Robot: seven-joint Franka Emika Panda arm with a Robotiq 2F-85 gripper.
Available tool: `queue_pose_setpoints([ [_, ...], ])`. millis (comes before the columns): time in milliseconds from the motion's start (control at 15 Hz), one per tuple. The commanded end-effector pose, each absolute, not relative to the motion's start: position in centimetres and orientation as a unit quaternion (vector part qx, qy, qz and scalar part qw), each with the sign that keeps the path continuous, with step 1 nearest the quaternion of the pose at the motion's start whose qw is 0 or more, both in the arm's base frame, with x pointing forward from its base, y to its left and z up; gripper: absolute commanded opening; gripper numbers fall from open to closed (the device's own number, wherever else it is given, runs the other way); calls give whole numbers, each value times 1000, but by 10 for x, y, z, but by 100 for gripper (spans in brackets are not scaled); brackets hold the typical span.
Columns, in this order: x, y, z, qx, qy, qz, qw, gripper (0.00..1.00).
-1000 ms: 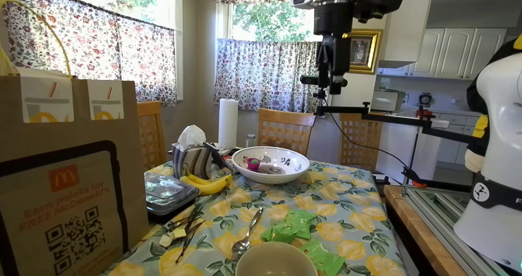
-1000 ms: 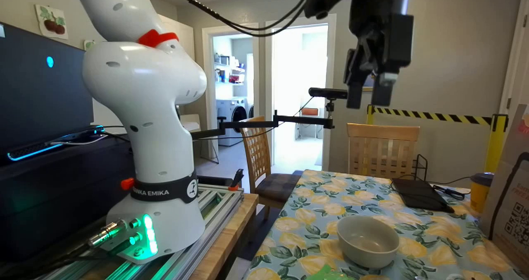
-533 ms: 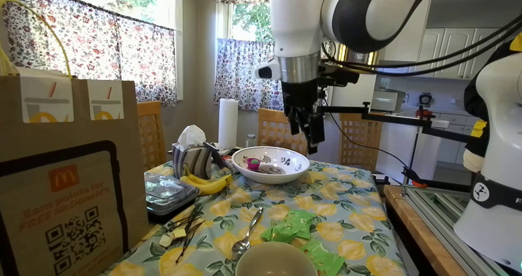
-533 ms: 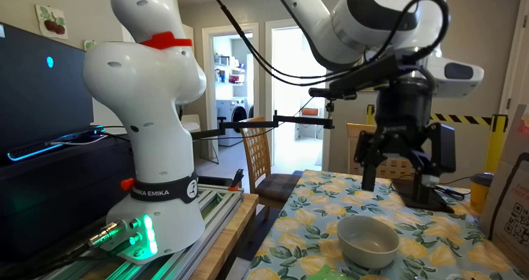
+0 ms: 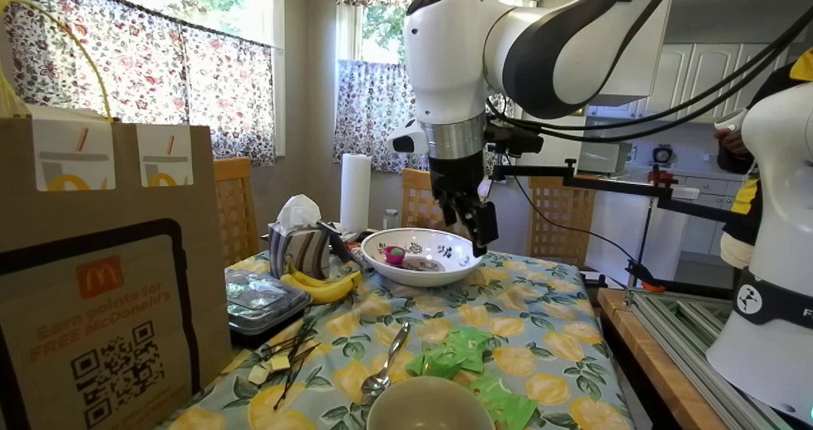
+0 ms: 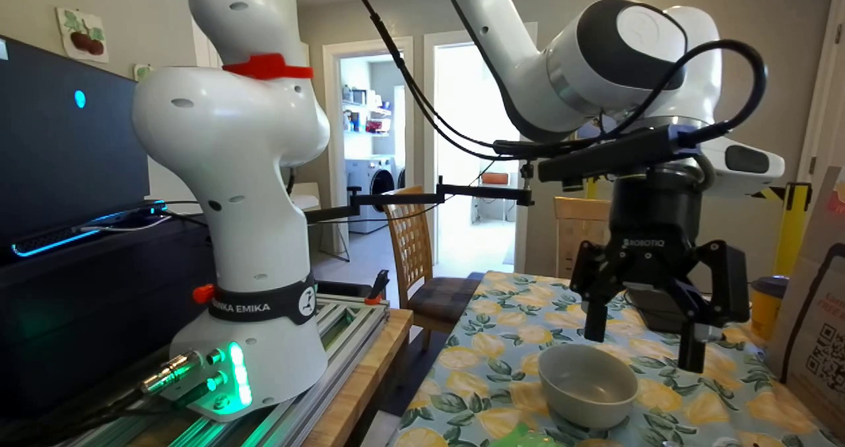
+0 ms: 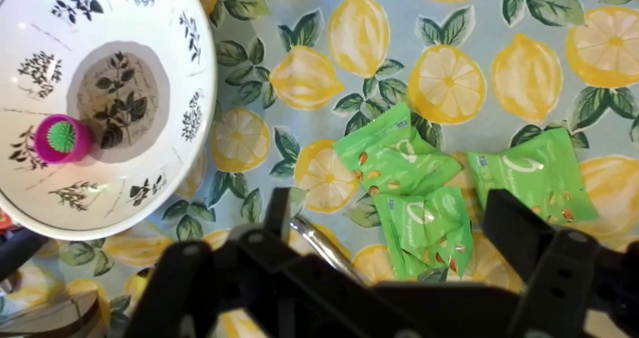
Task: Put one green sachet on the silver spoon then use the spoon to place the sachet in the grey bowl.
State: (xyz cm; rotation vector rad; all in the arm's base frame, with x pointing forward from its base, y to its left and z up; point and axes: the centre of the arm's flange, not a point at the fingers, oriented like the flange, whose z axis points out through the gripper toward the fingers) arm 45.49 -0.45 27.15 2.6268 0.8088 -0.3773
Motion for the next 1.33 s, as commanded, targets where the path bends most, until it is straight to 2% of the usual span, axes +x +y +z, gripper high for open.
queue_pose_setpoints([
  [0,447,-16,275,931,308,-85,174,100],
  [400,454,9,224,914,374,-4,158,100],
  [867,446,29,166,849,505,-27,152,100],
  [1267,440,25,167,871,471,-30,138,100],
])
